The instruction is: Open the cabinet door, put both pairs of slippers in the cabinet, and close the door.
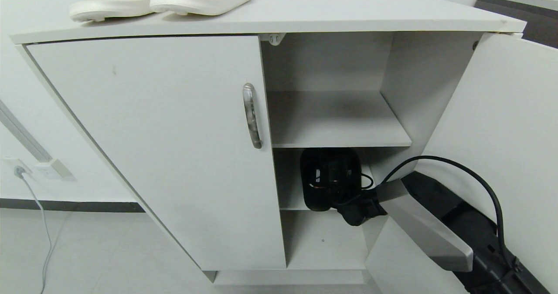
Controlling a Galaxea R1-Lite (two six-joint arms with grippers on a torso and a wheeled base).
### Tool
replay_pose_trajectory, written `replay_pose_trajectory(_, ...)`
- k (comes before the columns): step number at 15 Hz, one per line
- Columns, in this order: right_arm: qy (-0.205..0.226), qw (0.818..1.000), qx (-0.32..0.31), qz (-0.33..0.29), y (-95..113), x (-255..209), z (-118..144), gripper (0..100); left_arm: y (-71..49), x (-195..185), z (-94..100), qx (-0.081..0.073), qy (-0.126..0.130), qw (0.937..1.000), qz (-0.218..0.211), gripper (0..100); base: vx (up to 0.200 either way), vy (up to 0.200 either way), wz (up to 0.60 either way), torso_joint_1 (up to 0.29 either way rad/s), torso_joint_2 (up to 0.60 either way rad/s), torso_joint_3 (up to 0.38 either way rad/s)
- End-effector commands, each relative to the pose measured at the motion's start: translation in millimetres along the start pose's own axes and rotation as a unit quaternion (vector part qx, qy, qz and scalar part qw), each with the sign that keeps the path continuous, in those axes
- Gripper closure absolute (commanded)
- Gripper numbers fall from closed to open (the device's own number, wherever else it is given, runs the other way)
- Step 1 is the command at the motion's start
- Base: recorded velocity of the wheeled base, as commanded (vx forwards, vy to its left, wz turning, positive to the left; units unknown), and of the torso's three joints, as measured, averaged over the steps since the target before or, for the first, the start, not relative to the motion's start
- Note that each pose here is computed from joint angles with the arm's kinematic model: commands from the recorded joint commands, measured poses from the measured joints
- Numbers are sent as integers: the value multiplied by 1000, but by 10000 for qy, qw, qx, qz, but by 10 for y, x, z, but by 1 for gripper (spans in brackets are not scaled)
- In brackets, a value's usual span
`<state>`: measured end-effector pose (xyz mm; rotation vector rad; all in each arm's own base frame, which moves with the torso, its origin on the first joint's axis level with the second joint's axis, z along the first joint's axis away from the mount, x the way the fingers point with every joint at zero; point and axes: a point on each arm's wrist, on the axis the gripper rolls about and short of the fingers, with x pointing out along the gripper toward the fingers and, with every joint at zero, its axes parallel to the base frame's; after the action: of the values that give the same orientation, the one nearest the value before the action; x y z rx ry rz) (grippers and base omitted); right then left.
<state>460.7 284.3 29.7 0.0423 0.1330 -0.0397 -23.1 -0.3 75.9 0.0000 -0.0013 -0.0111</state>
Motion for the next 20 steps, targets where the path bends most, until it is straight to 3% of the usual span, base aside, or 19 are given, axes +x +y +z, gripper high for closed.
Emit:
replay_pose_trajectory(1, 10, 10000, -8, -1, 7, 16, -42, 100, 0, 0, 2, 0, 6, 10000, 2, 100, 0, 0, 0, 0, 0, 0)
replay_pose_trajectory(2, 9, 10000, -8, -8, 6, 15, -45, 0, 0, 2, -1, 0, 6, 10000, 2, 100, 0, 0, 0, 0, 0, 0)
replay_pose_trajectory(7, 36, 10000, -35, 49, -15, -147, -13, 0, 0, 2, -3, -8, 14, 10000, 2, 100, 0, 0, 0, 0, 0, 0)
replay_pose_trajectory(10, 24, 9997, -60, 241, -8, -586, 106, 0, 0, 2, -1, -8, 6, 10000, 2, 100, 0, 0, 0, 0, 0, 0)
replay_pose_trajectory(17, 296, 9973, -240, 622, -263, -1609, 299, 0, 0, 0, 2, -8, 6, 10000, 2, 100, 0, 0, 0, 0, 0, 0)
replay_pose_trajectory(20, 306, 9964, -244, 749, -219, -1719, 292, 0, 0, 2, -3, -8, 14, 10000, 2, 100, 0, 0, 0, 0, 0, 0)
